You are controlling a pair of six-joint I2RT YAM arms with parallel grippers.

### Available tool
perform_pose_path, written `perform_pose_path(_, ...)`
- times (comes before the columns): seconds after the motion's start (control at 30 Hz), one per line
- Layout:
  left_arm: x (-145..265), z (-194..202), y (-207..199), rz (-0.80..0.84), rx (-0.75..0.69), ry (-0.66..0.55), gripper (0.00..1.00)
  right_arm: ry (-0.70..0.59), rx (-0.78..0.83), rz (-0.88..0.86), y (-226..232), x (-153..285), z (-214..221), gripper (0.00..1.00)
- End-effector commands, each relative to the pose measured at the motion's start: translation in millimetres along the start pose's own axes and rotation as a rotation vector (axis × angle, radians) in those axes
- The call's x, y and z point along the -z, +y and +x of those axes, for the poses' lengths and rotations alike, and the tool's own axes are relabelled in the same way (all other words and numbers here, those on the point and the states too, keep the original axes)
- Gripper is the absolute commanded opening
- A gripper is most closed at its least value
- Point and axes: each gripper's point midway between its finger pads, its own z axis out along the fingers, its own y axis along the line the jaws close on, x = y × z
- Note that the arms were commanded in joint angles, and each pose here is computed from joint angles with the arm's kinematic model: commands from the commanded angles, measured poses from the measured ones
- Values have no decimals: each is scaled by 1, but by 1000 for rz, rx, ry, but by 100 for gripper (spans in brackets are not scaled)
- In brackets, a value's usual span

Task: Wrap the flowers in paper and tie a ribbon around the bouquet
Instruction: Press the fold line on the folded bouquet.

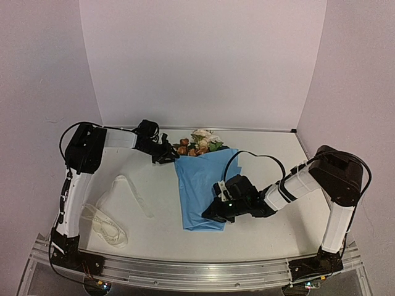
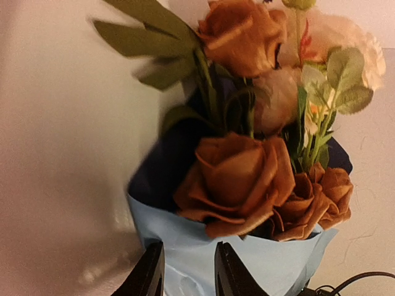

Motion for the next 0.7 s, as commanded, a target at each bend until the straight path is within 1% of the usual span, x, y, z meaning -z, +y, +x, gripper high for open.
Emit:
perform_pose_path(0.0, 1, -19, 35, -83, 5, 4, 30, 108, -77, 263, -74, 6, 40, 6)
perform_pose_path(0.07, 8, -31, 18, -61, -46, -16, 30, 104, -76, 254, -70, 7, 38, 6)
perform_pose_path(0.13, 24, -40, -3, -40, -94, -47, 32, 101, -75, 249, -66, 7, 35, 6)
perform_pose_path(0.2, 43, -43, -23, -25, -129, -72, 34, 99, -74, 245, -62, 8, 33, 6)
perform_pose_path(0.27, 63, -35, -45, 3, -158, -86, 35, 95, -77, 241, -58, 8, 30, 6)
perform_pose_path(0.37, 82, -4, -84, 63, -206, -89, 35, 90, -83, 237, -56, 8, 28, 6)
perform_pose_path(0.47, 76, 52, -102, 106, -204, -31, 34, 88, -90, 241, -57, 7, 28, 6)
perform_pose_path(0.57, 65, 105, -110, 141, -168, 23, 32, 88, -92, 244, -58, 7, 28, 6)
perform_pose_path(0.67, 55, 144, -110, 174, -118, 53, 31, 90, -94, 248, -59, 6, 29, 6)
